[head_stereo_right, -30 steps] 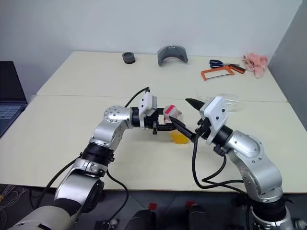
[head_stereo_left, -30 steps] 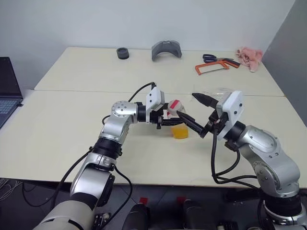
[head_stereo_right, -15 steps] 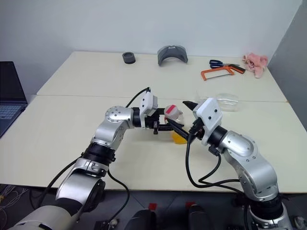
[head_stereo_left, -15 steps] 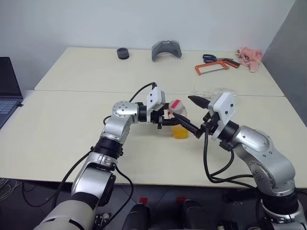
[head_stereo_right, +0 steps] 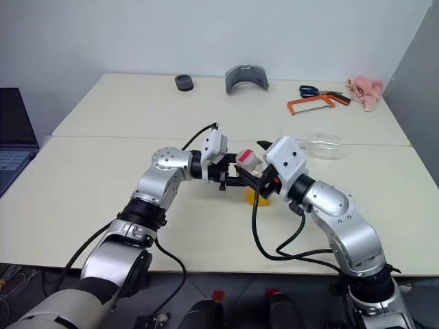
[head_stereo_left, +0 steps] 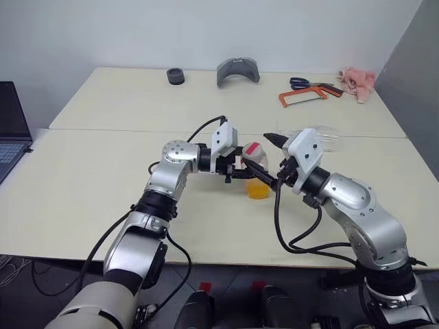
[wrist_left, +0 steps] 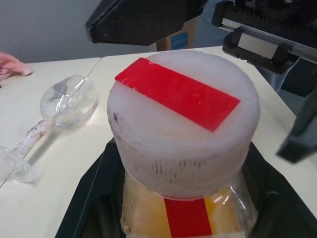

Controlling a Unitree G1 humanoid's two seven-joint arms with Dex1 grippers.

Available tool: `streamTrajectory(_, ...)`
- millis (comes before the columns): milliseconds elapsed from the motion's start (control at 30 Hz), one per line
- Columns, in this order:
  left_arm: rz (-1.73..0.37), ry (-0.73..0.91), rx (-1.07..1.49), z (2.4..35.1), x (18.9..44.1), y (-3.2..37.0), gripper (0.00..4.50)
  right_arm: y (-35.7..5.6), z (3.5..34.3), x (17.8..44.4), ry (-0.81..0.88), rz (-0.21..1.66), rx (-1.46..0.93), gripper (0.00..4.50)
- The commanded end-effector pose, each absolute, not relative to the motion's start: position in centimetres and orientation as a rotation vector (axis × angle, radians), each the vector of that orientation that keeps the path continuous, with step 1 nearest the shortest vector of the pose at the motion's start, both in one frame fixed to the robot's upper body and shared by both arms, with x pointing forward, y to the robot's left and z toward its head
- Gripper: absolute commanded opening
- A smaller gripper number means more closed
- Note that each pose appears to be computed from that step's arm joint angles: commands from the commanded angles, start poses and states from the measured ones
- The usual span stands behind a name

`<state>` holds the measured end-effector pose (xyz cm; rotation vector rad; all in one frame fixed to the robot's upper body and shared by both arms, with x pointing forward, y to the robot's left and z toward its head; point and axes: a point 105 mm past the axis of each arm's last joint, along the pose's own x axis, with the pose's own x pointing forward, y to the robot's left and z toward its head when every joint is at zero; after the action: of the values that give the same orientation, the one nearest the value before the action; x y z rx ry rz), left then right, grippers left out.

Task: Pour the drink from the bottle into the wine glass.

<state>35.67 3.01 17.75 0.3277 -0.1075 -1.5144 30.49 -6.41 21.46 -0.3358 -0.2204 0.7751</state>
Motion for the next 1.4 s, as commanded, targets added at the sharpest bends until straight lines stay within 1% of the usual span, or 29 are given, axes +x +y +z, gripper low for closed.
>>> streamTrajectory(33,-1.542,-0.133,0.357,18.4,35.4,2.5,2.18,-6.9,22.7,30.7,-0.277,0.735,-0.354,3.92)
streamTrajectory(300,-1.545,-0.128,0.360,18.0,35.4,2.5,2.18,-9.0,22.6,31.1,-0.256,0.662,-0.351,3.92)
streamTrajectory(633,-1.538,-0.127,0.355,17.7,35.4,2.4,2.18,-9.9,22.8,30.6,-0.242,0.654,-0.336,3.92)
streamTrajectory(867,-1.532,-0.129,0.350,17.7,35.5,2.3,2.18,-10.2,22.4,30.0,-0.213,0.680,-0.322,3.92)
streamTrajectory(1167,-1.530,-0.130,0.348,17.7,35.5,2.3,2.18,-11.4,23.0,29.9,-0.212,0.657,-0.313,3.92)
streamTrajectory(1400,-1.529,-0.129,0.350,17.7,35.5,2.3,2.18,-10.4,22.6,28.4,-0.186,0.758,-0.300,3.92)
